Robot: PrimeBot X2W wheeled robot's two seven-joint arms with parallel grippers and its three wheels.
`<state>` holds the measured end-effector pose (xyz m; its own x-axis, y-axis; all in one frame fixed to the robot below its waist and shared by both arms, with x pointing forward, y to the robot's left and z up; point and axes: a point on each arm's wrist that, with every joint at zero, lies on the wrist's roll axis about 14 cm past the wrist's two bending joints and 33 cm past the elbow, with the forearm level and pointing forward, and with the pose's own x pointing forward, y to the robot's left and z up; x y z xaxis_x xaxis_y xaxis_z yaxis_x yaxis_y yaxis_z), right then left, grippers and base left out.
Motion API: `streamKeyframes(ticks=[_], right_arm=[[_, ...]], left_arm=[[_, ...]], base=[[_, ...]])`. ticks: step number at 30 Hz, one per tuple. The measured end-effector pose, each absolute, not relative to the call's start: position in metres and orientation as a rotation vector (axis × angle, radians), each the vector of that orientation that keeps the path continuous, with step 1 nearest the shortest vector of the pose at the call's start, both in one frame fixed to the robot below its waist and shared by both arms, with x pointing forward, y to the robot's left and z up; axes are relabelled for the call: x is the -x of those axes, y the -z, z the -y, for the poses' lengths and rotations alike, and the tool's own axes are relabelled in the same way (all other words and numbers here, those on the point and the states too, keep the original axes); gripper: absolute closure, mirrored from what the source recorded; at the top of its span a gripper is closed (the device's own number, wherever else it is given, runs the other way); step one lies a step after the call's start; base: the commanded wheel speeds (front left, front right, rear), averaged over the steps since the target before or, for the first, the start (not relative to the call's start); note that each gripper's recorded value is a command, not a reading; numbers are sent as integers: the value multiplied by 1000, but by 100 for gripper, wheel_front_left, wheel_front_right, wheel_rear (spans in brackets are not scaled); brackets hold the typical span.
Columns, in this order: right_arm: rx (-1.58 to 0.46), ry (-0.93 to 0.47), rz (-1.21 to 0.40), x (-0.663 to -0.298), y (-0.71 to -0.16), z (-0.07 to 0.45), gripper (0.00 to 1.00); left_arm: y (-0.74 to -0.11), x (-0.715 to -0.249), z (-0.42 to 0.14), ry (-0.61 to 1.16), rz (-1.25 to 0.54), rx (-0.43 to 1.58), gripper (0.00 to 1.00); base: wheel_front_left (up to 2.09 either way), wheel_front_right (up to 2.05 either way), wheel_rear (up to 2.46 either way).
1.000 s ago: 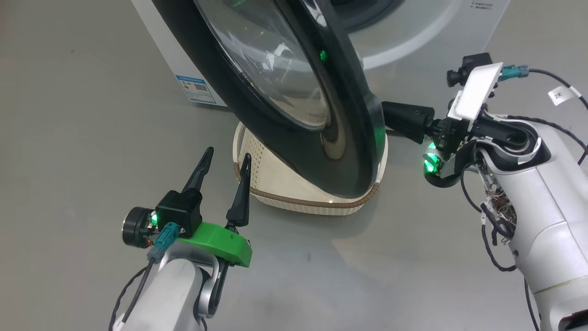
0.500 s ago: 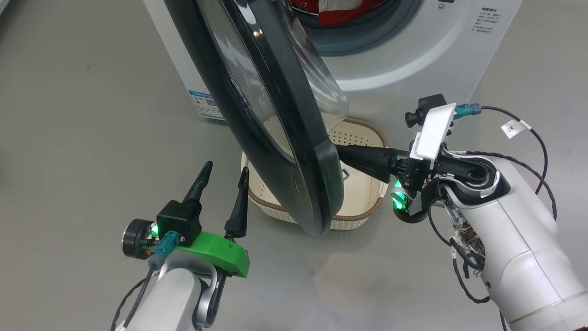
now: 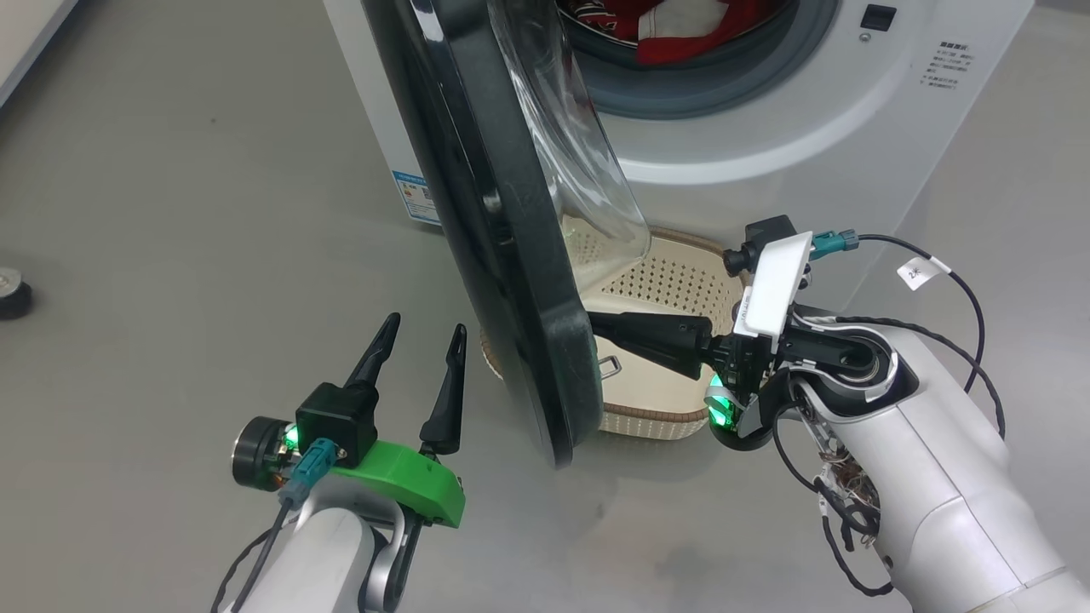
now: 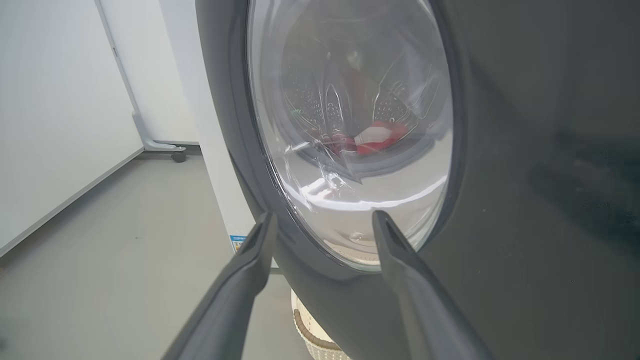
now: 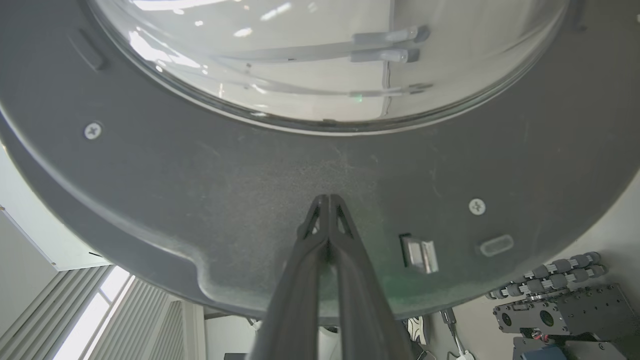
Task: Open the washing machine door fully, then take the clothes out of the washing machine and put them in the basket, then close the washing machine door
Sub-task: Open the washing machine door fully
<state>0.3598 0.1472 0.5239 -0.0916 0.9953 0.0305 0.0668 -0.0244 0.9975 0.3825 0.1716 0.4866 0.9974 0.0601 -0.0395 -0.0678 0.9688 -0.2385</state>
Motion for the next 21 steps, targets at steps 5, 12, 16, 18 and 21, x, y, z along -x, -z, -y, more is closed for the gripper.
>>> streamKeyframes(ticks=[5, 12, 16, 18, 21], right_arm=[[-1224, -1286, -1338, -350, -524, -154, 100], [-1218, -1294, -1359, -342, -524, -159, 100], [-1218, -1299, -1364, -339, -524, -160, 100], [-1218, -1301, -1365, -338, -524, -160, 100], [-1223, -1293, -1368, -338, -524, -161, 100]], left_arm=[[-489, -378, -179, -85, -23, 240, 0], [-489, -372, -186, -111, -23, 244, 0], [-489, -371, -187, -115, -22, 244, 0], [-489, -370, -188, -118, -21, 244, 0], [-489, -370, -189, -123, -20, 245, 0]], base=[[0, 0, 0], [0, 0, 0], [0, 0, 0], [0, 0, 0], [0, 0, 0]])
